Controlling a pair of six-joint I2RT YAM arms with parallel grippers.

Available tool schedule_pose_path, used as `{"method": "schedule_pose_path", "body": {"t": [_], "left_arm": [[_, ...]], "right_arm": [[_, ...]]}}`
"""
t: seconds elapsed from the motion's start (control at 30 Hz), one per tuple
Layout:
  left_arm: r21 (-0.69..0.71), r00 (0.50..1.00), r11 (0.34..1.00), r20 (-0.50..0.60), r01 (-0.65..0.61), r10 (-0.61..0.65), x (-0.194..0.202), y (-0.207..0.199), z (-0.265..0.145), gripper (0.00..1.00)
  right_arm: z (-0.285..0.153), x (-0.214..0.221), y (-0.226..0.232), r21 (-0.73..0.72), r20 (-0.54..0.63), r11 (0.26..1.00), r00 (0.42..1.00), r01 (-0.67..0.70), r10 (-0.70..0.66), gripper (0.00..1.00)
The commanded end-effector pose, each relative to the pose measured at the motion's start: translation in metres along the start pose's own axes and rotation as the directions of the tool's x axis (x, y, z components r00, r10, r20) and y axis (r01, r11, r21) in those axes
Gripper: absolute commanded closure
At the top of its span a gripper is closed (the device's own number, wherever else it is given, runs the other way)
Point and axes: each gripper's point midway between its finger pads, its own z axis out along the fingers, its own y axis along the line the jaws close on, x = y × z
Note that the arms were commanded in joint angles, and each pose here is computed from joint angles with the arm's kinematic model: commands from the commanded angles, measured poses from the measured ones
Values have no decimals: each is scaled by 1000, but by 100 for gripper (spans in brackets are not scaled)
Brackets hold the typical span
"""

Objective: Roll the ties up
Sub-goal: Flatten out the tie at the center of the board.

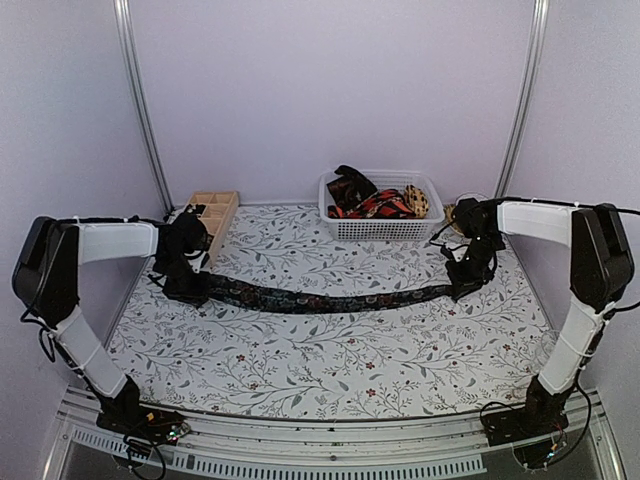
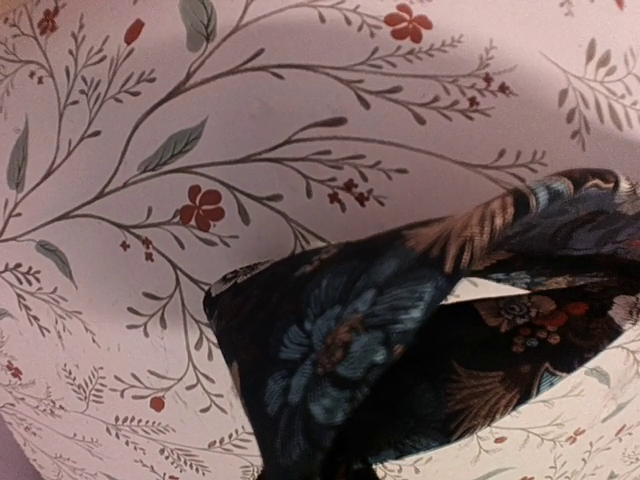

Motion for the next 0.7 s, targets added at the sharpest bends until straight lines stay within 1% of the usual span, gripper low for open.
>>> {"method": "schedule_pose_path", "body": {"t": [0.0,0.1,0.17,0.33,0.4,0.53,0.6,0.67], "left_arm": [[36,1000,999,9,-23,23,-19,0,18,100],[10,1000,999,-4,-30,31,-21,5,30,100],[8,999,999,-16,-32,32,-22,8,37,100],[-6,1000,1000,-15,-26,26,-27,15,45,100],[-10,999,1000,-20,-26,26,-27,18,48,99],[-7,999,1000,-30,-24,24,-27,19,51,93],[-2,999,1000,-33,-24,24,-26,18,52,86],[-3,999,1000,-35,-23,23,-27,18,52,79]], "right_arm": [[30,-1,-9,29,-103,1000,995,-11,14,87],[31,-8,-16,66,-101,998,995,-15,22,78],[30,-12,-21,78,-95,997,995,-25,33,75],[23,-24,-22,81,-64,996,997,-28,33,53],[19,-28,-22,80,-42,996,999,-31,34,50],[19,-31,-16,45,-20,998,999,-36,37,44],[20,-31,-13,25,5,998,999,-53,53,40],[22,-31,-10,6,24,998,997,-68,68,38]]}}
